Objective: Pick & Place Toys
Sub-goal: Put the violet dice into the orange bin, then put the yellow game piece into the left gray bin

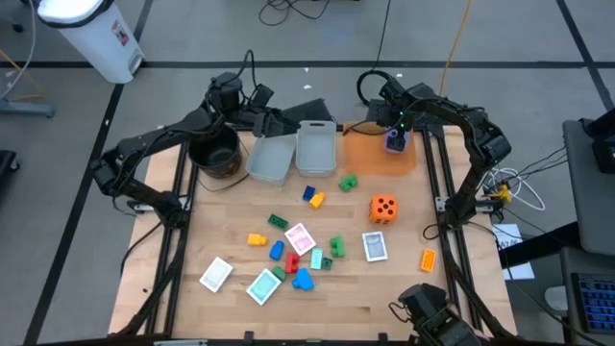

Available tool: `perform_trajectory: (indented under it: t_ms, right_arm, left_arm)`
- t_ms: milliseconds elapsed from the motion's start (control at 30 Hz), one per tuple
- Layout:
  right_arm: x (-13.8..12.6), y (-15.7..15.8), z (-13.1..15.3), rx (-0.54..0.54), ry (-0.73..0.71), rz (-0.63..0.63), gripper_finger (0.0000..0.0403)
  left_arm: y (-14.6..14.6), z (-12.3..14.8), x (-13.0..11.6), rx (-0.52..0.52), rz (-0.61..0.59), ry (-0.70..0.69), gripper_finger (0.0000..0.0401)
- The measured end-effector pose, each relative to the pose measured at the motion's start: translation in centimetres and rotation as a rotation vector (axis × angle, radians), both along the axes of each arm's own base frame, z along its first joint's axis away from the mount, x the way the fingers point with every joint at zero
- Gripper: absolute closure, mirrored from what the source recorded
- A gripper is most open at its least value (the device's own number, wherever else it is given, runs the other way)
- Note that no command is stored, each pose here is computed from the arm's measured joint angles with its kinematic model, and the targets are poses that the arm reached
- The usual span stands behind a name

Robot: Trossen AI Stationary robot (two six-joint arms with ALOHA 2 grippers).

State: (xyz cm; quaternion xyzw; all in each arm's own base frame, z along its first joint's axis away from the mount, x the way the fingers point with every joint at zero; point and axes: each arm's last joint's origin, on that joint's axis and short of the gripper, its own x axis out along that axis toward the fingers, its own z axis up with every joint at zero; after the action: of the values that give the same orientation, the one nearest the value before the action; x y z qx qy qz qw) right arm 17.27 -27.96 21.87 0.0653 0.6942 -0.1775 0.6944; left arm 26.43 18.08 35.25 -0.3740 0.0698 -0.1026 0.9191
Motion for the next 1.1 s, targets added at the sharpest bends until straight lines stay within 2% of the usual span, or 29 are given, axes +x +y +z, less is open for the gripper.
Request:
perform_trajectory:
  t_ms: [300, 667, 1100]
  right_arm:
    - [-0.1, -0.1, 0.0, -0.037, 0.058, -0.016, 0.0008]
    - [-0.3, 0.3, 1.0, -0.061, 0.048, -0.034, 0.0010]
    - [-0.4, 2.9, 4.9, -0.160, -0.023, -0.027, 0.0010]
  left_arm:
    - [0.0, 0.0, 0.0, 0.001, 0.000, 0.000, 0.0011]
    - [0.0, 0.0, 0.0, 0.002, 0.000, -0.001, 0.0011]
    - [0.0, 0.0, 0.0, -0.009, 0.001, 0.000, 0.0011]
